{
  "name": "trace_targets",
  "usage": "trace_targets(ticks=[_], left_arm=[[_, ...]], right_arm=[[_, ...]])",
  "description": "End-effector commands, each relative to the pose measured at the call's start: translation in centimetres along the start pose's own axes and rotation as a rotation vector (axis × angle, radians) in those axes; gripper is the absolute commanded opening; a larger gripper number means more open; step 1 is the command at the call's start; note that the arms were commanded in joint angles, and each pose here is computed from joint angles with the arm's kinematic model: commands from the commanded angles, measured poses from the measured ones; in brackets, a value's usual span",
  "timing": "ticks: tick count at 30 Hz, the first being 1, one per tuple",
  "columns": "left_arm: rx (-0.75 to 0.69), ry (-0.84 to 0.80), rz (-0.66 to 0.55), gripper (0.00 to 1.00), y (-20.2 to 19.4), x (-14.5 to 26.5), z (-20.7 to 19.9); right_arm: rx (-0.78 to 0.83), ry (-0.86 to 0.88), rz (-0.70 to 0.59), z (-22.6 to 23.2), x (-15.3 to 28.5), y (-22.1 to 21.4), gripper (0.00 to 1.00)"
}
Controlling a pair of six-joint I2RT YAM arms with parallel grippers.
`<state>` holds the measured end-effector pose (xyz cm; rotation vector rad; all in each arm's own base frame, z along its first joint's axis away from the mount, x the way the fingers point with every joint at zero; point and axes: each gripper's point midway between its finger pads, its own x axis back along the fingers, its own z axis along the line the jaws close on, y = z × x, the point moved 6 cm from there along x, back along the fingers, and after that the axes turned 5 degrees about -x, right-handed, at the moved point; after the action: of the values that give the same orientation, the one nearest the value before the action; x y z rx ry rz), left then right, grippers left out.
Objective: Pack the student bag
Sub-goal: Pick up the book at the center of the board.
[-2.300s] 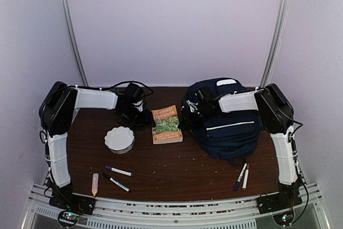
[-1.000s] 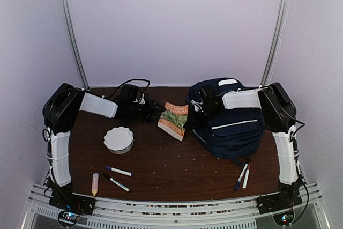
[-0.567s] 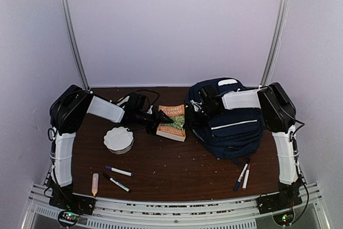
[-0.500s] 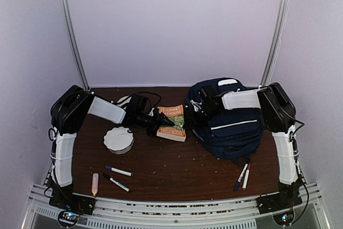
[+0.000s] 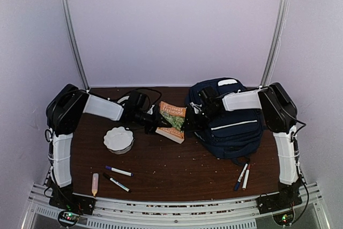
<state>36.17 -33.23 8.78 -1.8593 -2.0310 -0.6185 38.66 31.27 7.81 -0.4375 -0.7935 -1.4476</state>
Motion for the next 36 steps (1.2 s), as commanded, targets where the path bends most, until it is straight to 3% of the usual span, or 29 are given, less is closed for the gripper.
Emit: trace_targets(ticks=[1,8,15,19,21,24,30,36], left_arm=[[-0.239,-0.006,-0.038,0.19,0.7,3.5,-4.2],[-0.469,0.068,-0.071,0.09,0.7,7.6,-8.1],[-0.665,0.065,-0.186,0.02,2.7,10.9,-13.5],[-0.743,-0.026,-0.271,0.0,4.3,12.0,-17.4],[-0.771,-0.082,-0.324,0.0,4.8,12.6,-19.1],[-0.813,-0.172,-0.377,0.0,5.2,13.3,-21.2],[-0.851,-0.327,-0.405,0.0,4.8,13.9,-23.1],[-0.818,-0.483,-0.389,0.0,3.8,13.7,-23.0]], right_arm=[[0.064,0.062,0.061,2.9,2.7,-1.7,0.46],[0.269,0.075,-0.147,7.7,12.6,2.4,0.68],[0.386,0.009,-0.33,10.4,22.0,6.3,0.71],[0.509,-0.061,-0.533,12.3,28.1,7.3,0.73],[0.532,-0.066,-0.618,12.4,30.3,7.7,0.95],[0.476,0.062,-0.656,11.3,30.9,8.5,1.0],[0.366,0.448,-0.541,10.6,27.0,8.3,1.0],[0.415,0.626,-0.55,12.7,25.6,7.1,0.98]])
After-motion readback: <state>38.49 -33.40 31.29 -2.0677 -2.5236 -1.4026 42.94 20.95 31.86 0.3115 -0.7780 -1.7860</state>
